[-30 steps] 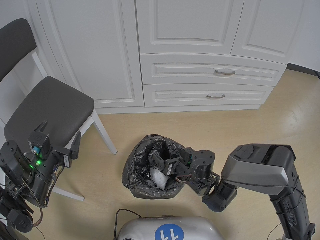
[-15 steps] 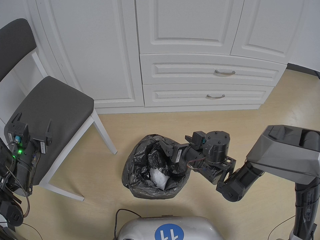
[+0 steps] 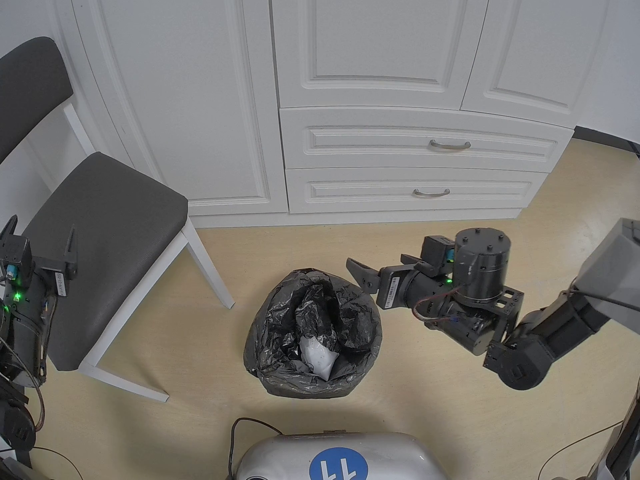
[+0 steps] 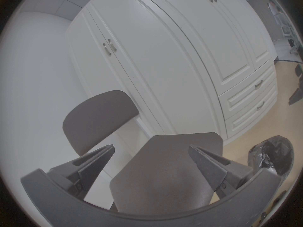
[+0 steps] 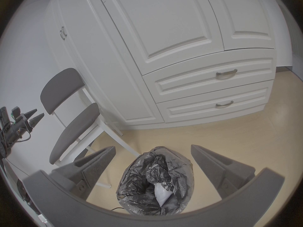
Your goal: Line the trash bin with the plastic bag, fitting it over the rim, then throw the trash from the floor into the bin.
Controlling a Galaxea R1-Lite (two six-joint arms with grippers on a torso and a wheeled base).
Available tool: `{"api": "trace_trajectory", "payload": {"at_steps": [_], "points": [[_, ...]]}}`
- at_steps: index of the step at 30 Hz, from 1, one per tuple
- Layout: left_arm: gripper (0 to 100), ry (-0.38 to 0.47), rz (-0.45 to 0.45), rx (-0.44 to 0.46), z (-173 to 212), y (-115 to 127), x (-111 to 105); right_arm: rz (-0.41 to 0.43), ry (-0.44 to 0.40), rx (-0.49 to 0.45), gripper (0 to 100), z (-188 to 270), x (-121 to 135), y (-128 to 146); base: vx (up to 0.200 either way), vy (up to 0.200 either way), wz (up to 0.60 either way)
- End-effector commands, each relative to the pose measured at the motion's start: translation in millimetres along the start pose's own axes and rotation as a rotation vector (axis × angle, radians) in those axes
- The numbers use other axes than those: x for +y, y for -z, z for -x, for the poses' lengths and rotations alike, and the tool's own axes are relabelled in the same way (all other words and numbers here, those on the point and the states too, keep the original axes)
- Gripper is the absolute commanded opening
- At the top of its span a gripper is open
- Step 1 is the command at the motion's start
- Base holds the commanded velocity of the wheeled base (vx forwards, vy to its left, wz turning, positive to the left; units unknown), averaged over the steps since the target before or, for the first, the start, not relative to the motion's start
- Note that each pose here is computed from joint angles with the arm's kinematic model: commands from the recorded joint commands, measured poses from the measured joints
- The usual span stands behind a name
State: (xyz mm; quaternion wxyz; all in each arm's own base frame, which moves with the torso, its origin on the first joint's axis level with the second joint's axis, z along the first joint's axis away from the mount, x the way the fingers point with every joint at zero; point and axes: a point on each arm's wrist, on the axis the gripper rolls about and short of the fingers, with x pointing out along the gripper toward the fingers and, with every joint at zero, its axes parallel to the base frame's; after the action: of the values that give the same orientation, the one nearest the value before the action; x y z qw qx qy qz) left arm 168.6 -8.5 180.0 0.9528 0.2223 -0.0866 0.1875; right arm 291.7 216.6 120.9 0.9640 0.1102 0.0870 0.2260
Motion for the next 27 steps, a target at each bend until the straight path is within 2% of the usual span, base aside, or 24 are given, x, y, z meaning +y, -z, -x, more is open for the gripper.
{"api": "trace_trajectory", "payload": {"at_steps": [1, 6, 12, 18, 20, 22, 24, 26, 27], "points": [[100, -0.069, 0.013, -0.045, 7.9, -8.4, 17.2, -0.010, 0.026, -0.050, 100, 36.5, 0.1, -25.5, 0.000, 0.000, 0.00], [100, -0.067, 0.016, -0.046, 20.9, -6.0, 21.8, -0.010, 0.039, -0.035, 100, 61.1, -5.4, -24.4, 0.000, 0.000, 0.00], [100, -0.113, 0.040, -0.088, 42.2, -11.1, 37.7, -0.015, 0.042, -0.061, 100, 112.1, -12.6, -32.0, 0.000, 0.000, 0.00], [100, -0.132, 0.052, -0.106, 59.3, -16.2, 49.0, -0.012, 0.117, -0.118, 100, 152.7, -18.5, -37.7, 0.000, 0.000, 0.00], [100, -0.146, 0.062, -0.128, 69.4, -20.5, 55.9, -0.011, 0.150, -0.155, 100, 177.1, -21.9, -39.6, 0.000, 0.000, 0.00], [100, -0.156, 0.067, -0.138, 73.9, -22.0, 59.1, -0.005, 0.146, -0.176, 100, 187.4, -21.9, -41.4, 0.000, 0.000, 0.00], [100, -0.180, 0.077, -0.150, 86.7, -22.4, 66.0, -0.005, 0.154, -0.241, 100, 210.7, -23.5, -47.7, 0.000, 0.000, 0.00], [100, -0.189, 0.088, -0.155, 94.7, -21.6, 69.2, 0.002, 0.181, -0.273, 100, 220.9, -25.3, -51.8, 0.000, 0.000, 0.00], [100, -0.197, 0.103, -0.166, 105.6, -21.7, 73.6, 0.017, 0.237, -0.310, 100, 234.5, -28.3, -57.2, 0.000, 0.000, 0.00]]}}
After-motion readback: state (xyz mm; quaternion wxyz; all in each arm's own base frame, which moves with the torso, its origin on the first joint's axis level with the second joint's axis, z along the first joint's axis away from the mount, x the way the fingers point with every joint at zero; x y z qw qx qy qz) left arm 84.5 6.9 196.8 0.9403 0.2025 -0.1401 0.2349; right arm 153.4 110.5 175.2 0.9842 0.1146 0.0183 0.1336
